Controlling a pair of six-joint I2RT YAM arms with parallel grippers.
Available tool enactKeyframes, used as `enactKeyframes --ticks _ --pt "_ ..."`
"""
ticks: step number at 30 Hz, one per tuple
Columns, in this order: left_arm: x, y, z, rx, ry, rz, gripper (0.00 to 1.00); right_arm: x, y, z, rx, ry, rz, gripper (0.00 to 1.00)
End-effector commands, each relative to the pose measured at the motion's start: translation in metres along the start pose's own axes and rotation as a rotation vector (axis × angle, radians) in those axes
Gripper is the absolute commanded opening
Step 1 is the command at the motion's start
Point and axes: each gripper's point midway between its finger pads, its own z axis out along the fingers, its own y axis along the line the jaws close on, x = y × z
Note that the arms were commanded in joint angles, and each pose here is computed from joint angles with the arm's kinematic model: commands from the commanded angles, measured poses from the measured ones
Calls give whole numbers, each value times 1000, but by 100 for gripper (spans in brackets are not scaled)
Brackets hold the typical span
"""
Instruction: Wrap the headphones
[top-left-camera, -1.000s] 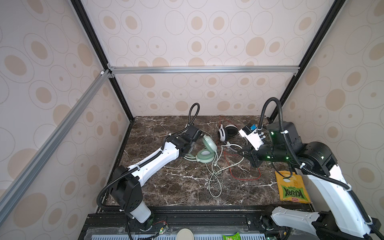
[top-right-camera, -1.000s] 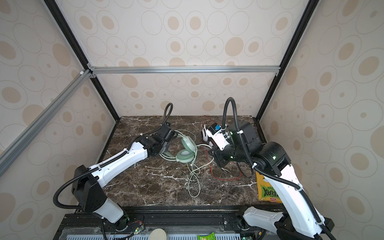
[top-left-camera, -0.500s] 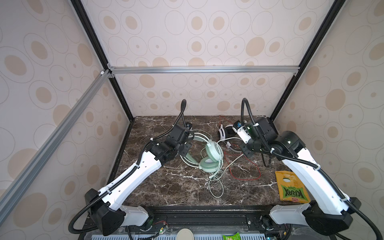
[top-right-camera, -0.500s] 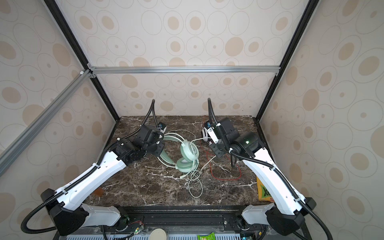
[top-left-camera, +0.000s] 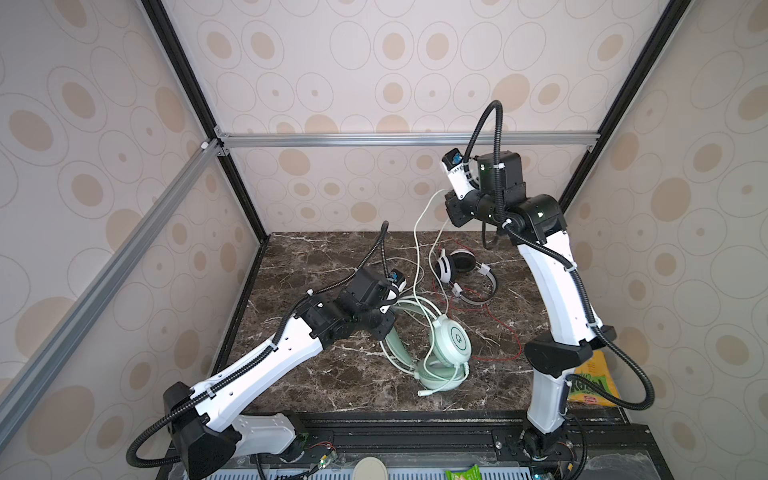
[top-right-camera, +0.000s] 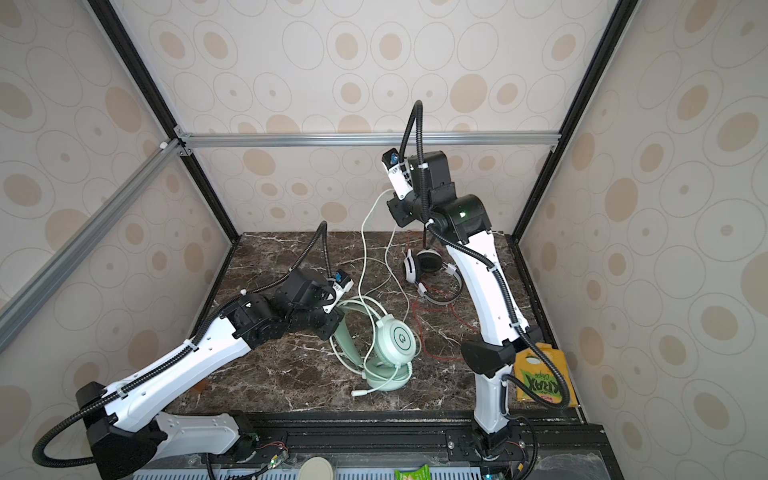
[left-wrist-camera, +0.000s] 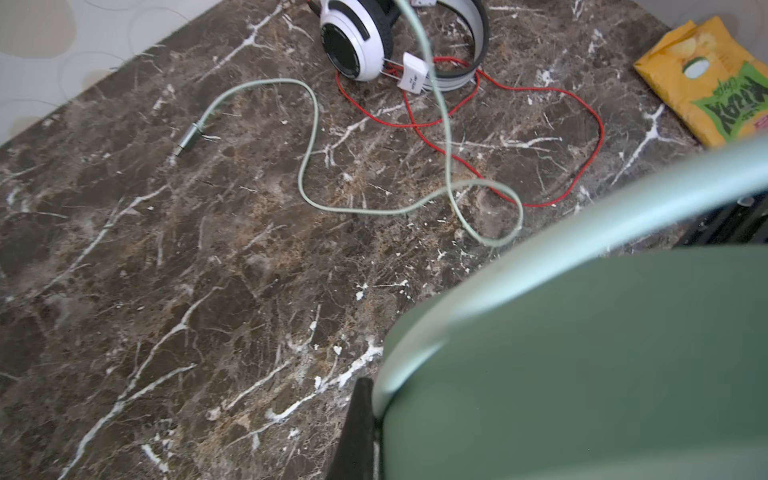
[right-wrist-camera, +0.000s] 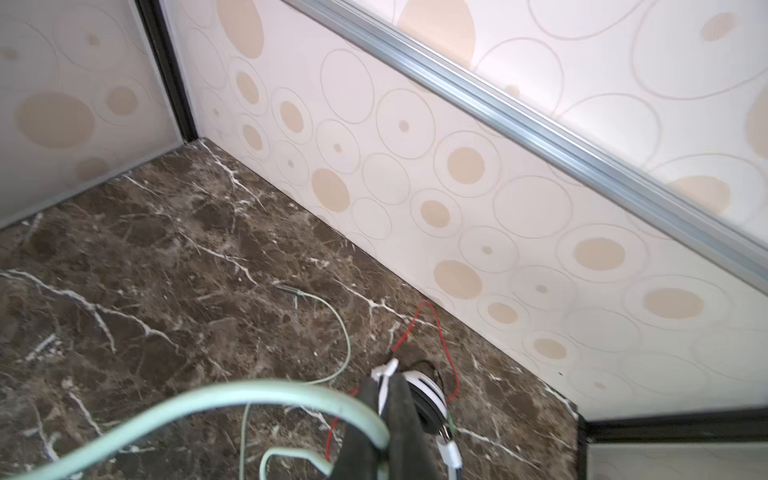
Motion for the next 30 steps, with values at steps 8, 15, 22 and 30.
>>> enactKeyframes --ticks 8,15,22,30 --pt "-7 -41 -12 88 -85 -70 0 107 -15 105 -147 280 388 0" --pt "-2 -42 -41 115 -144 -155 0 172 2 137 -238 436 477 5" --pt "-34 -4 -78 59 -282 -383 0 180 57 133 -538 354 558 6" --pt "-108 75 -124 -15 -488 -550 0 189 110 104 -833 195 674 4"
